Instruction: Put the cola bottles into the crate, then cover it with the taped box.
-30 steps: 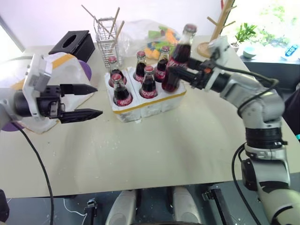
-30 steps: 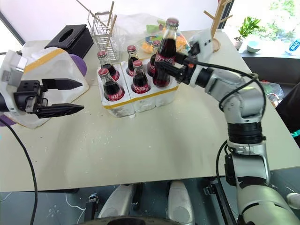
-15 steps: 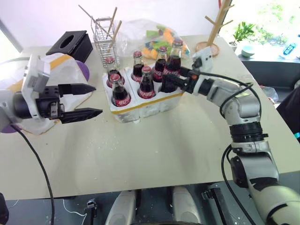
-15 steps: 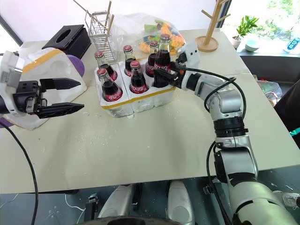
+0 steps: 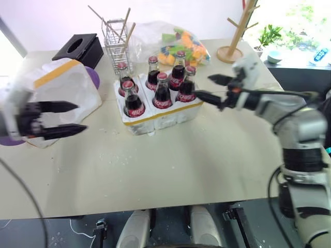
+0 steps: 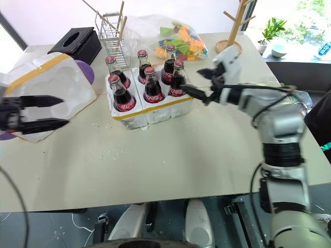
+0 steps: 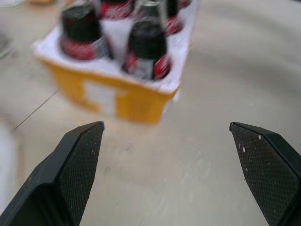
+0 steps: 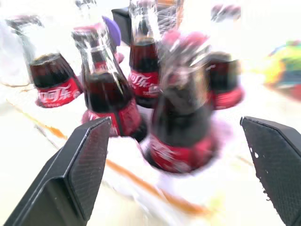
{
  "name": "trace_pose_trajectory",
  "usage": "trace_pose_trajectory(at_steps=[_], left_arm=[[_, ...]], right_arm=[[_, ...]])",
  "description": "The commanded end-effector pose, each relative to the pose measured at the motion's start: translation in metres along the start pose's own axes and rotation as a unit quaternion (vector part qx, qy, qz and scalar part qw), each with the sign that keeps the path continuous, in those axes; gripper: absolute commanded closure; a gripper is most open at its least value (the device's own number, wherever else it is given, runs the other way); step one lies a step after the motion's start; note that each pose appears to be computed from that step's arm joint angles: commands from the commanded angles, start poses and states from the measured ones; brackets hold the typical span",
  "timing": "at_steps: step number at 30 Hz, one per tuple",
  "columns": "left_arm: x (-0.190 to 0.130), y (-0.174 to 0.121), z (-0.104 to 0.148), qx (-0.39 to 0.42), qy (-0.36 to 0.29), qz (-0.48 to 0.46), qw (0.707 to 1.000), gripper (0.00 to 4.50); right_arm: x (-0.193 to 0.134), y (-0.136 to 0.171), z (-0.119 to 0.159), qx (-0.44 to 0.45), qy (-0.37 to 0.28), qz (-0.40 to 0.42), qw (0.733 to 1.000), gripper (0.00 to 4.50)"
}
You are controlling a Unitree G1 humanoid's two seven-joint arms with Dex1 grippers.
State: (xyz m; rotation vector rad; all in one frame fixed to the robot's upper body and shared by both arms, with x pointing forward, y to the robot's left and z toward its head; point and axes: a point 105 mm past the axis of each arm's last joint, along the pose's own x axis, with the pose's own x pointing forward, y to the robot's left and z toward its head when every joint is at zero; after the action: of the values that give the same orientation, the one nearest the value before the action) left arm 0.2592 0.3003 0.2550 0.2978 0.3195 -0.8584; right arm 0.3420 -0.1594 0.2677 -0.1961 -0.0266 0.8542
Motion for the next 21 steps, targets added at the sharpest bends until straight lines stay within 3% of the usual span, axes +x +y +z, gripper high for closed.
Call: trace_pose_trajectory(at_steps=[1, 4, 9, 14, 21], left_arm=[[-0.050, 0.021, 0.002, 0.023, 0.038, 0.067, 0.997, 0.00], [-0.105, 0.037, -0.021, 0.007, 0.138, 0.129, 0.982, 0.00], [-0.146, 0.041, -0.035, -0.013, 0.231, 0.167, 0.958, 0.00], [-0.156, 0.046, -0.046, -0.004, 0.293, 0.179, 0.939, 0.00], [-0.124, 0.071, -0.072, -0.022, 0.330, 0.169, 0.929, 0.00]], right_arm=[[-0.029, 0.013, 0.028, -0.011, -0.020, 0.032, 0.999, 0.05], [-0.050, 0.024, 0.026, -0.003, 0.006, 0.059, 0.998, 0.05], [-0.047, 0.024, 0.020, -0.010, 0.019, 0.047, 0.999, 0.05], [-0.040, 0.021, 0.019, 0.001, 0.012, 0.040, 0.999, 0.05], [-0.042, 0.022, 0.022, -0.001, 0.012, 0.038, 0.999, 0.05]])
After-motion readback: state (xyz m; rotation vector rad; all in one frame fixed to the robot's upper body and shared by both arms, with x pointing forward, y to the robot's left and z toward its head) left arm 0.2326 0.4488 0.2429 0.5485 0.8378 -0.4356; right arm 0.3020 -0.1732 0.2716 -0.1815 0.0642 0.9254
